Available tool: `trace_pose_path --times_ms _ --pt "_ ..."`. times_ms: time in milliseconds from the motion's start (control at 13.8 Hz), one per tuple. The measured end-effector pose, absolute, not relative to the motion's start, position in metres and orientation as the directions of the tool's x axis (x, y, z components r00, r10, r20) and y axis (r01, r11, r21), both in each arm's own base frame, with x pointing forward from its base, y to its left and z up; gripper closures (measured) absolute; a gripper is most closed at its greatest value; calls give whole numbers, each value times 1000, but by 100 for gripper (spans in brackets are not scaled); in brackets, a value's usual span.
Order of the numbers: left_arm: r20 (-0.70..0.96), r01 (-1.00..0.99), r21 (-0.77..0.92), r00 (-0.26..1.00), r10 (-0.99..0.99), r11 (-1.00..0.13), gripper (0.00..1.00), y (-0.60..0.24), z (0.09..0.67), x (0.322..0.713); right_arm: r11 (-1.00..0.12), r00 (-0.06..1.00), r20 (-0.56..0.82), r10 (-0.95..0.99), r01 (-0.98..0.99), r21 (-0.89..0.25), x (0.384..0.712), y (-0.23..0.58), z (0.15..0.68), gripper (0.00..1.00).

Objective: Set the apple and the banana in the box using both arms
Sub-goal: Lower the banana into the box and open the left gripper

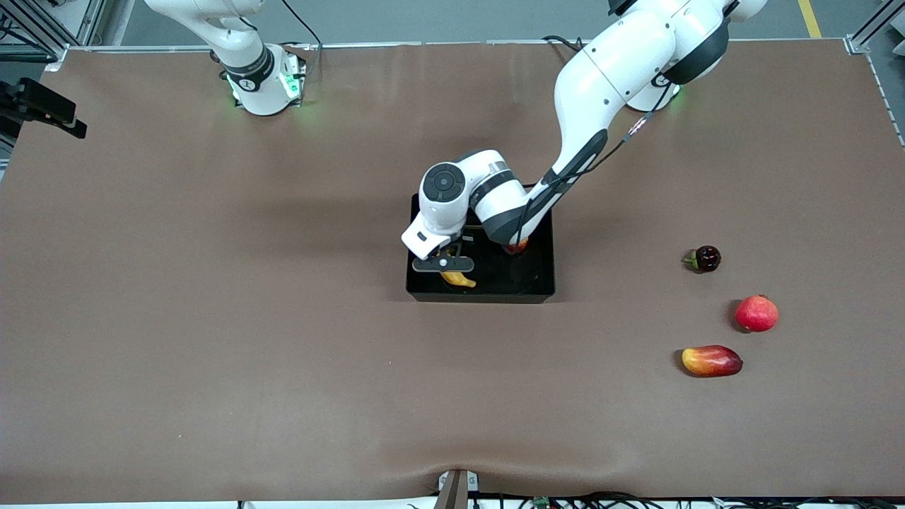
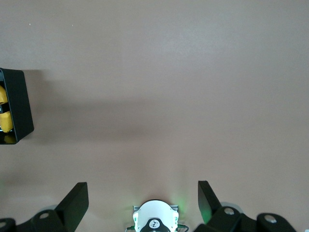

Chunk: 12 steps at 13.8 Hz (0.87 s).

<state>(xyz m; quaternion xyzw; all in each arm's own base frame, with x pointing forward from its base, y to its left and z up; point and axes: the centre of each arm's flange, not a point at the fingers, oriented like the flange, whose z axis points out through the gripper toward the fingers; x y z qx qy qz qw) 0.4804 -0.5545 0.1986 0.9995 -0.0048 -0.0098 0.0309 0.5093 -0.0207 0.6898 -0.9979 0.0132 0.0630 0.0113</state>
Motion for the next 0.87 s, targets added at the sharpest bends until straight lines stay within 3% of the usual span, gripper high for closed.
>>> trace_pose_path --times_ms 72,145,362,580,870 --pt "-19 -9 61 1000 -10 -998 63 -554 198 480 -999 992 -126 -24 -27 -24 509 -20 690 0" --pt "-19 -8 60 1000 -9 -998 56 -554 198 481 -999 992 -126 -24 -27 -25 509 -20 690 0" --pt "-8 2 68 1000 2 -998 26 -552 204 489 -999 992 -126 -30 -34 -26 509 -23 690 0" --pt "36 30 74 999 33 -997 0 -542 250 512 -999 991 -126 -38 -42 -28 509 -28 690 0" --pt "136 132 54 981 139 -990 0 -477 372 566 -999 991 -126 -41 -45 -30 509 -29 690 0"
